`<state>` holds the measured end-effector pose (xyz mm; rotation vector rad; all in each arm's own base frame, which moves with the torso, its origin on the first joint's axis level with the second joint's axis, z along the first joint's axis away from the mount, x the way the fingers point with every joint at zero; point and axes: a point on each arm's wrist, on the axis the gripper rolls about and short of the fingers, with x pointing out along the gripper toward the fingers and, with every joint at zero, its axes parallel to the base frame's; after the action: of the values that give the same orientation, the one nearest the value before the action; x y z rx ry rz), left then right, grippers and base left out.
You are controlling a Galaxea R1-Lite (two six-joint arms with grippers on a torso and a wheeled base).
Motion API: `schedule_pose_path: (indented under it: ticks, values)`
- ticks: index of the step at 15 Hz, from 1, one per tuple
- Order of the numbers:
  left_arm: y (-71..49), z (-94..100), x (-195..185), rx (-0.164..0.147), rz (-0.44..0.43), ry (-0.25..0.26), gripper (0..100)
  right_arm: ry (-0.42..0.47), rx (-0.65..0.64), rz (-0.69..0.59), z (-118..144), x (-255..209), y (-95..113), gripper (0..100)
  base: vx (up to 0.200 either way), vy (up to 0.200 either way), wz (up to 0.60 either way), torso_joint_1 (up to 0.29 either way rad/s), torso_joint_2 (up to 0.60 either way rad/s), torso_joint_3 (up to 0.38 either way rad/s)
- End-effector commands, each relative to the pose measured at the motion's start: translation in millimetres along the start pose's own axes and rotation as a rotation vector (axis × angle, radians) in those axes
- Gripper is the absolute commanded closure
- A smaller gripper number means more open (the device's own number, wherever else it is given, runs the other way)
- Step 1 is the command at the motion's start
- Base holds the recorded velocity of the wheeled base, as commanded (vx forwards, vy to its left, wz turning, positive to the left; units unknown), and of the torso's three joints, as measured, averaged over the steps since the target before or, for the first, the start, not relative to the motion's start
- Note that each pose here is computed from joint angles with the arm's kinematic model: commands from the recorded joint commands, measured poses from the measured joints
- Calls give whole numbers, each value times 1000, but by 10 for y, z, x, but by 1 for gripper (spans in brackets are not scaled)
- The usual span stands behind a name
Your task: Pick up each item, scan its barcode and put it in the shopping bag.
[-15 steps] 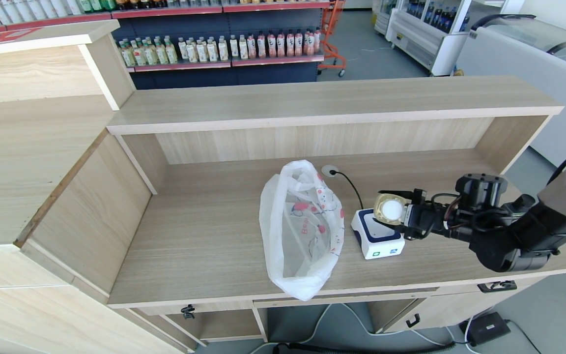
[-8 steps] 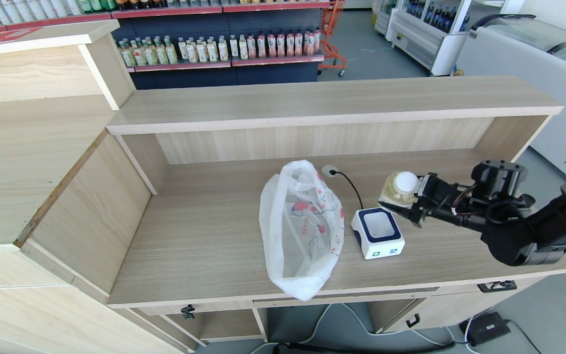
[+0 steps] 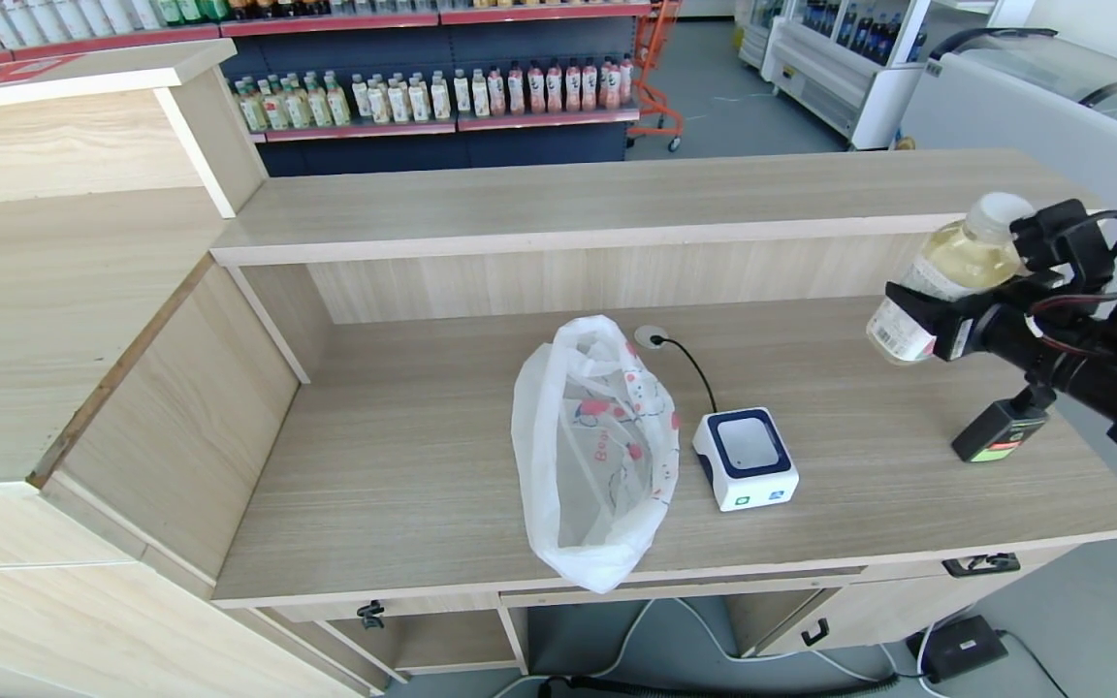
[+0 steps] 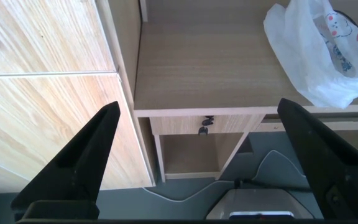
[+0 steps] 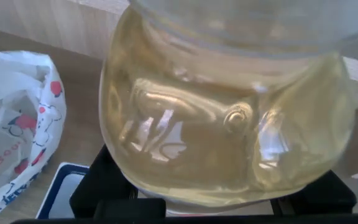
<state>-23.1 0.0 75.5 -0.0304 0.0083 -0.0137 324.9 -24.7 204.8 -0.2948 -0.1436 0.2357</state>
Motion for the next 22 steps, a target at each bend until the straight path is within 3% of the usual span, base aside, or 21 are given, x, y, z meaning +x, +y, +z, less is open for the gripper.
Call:
schedule_pose_path:
  ticks: [1, 4, 7, 10, 13, 20, 22]
  values:
    - [0, 0, 0, 0, 0, 0, 0, 55, 4, -90, 78, -384, -168, 100, 0, 0, 0, 0, 0, 0]
    - [0, 0, 0, 0, 0, 0, 0, 171, 21, -140, 81, -673, -262, 100, 0, 0, 0, 0, 0, 0]
    - [0, -2, 0, 0, 0, 1, 0, 225, -10, -253, 63, -762, -350, 100, 0, 0, 0, 0, 0, 0]
    - [0, 0, 0, 0, 0, 0, 0, 232, -100, -341, 107, -779, -375, 100, 0, 0, 0, 0, 0, 0]
    - [0, 0, 0, 0, 0, 0, 0, 197, -128, -336, 155, -773, -363, 100, 0, 0, 200, 2, 2, 2]
    - [0, 0, 0, 0, 0, 0, 0, 91, -192, -135, 235, -440, 150, 100, 0, 0, 514, 1, 2, 1]
    - [0, 0, 0, 0, 0, 0, 0, 122, -162, -72, 102, -314, 289, 100, 0, 0, 0, 0, 0, 0]
